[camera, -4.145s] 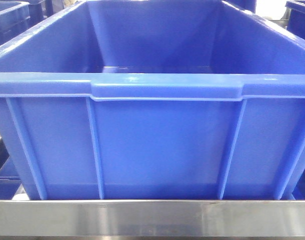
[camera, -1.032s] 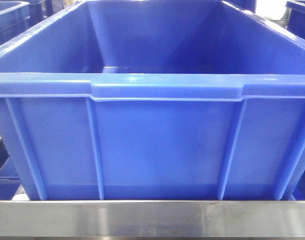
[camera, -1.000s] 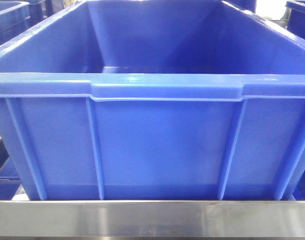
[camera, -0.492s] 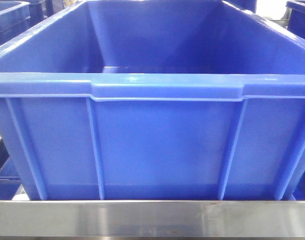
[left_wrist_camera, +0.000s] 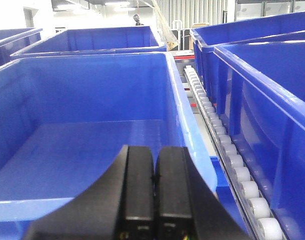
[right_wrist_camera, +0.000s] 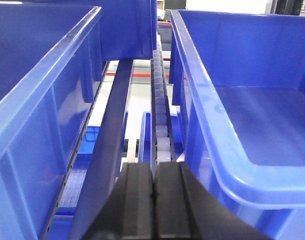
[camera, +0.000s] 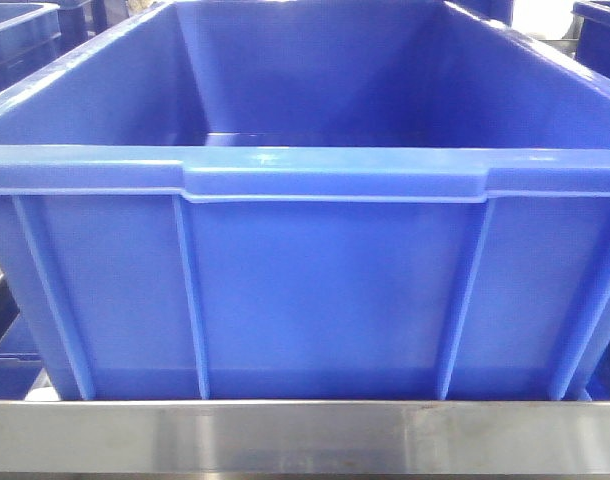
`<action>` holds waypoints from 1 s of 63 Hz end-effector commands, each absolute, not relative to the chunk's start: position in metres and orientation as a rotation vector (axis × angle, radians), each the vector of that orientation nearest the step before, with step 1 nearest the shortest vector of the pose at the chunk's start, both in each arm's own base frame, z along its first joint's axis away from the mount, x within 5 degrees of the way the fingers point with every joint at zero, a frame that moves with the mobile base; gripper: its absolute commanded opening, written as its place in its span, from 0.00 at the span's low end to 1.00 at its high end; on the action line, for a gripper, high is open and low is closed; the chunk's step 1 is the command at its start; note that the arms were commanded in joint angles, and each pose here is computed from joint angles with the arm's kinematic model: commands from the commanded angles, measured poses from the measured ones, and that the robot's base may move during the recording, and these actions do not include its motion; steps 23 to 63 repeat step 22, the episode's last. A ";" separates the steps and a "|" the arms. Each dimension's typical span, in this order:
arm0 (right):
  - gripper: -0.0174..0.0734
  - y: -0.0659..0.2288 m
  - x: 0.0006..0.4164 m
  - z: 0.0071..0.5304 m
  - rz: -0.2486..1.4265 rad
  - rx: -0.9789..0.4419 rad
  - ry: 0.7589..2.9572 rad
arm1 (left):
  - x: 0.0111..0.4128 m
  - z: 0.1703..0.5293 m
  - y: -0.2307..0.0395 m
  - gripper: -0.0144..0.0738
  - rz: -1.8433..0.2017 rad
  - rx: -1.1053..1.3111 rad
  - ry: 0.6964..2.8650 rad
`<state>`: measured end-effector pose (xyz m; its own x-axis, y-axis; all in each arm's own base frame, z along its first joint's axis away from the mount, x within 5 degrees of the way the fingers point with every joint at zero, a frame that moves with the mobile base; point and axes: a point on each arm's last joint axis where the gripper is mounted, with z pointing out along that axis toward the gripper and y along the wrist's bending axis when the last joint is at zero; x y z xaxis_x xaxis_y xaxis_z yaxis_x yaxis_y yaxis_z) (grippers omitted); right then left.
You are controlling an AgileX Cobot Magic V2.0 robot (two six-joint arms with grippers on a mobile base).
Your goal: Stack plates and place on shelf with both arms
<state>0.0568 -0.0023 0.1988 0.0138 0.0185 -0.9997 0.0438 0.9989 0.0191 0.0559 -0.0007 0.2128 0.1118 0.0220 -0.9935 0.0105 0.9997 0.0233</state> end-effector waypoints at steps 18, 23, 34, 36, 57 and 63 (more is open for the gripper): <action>0.26 -0.003 0.054 0.214 -0.035 0.051 1.431 | 0.054 0.214 0.000 0.26 0.007 0.009 1.375; 0.26 -0.003 0.054 0.214 -0.035 0.051 1.431 | 0.054 0.214 0.000 0.26 0.007 0.009 1.375; 0.26 -0.003 0.054 0.214 -0.035 0.051 1.431 | 0.054 0.214 0.000 0.26 0.007 0.009 1.375; 0.26 -0.003 0.054 0.214 -0.035 0.051 1.431 | 0.054 0.214 0.000 0.26 0.007 0.009 1.375; 0.26 -0.003 0.054 0.214 -0.035 0.051 1.431 | 0.054 0.214 0.000 0.26 0.007 0.009 1.375; 0.26 -0.003 0.054 0.214 -0.035 0.051 1.431 | 0.054 0.214 0.000 0.26 0.007 0.009 1.375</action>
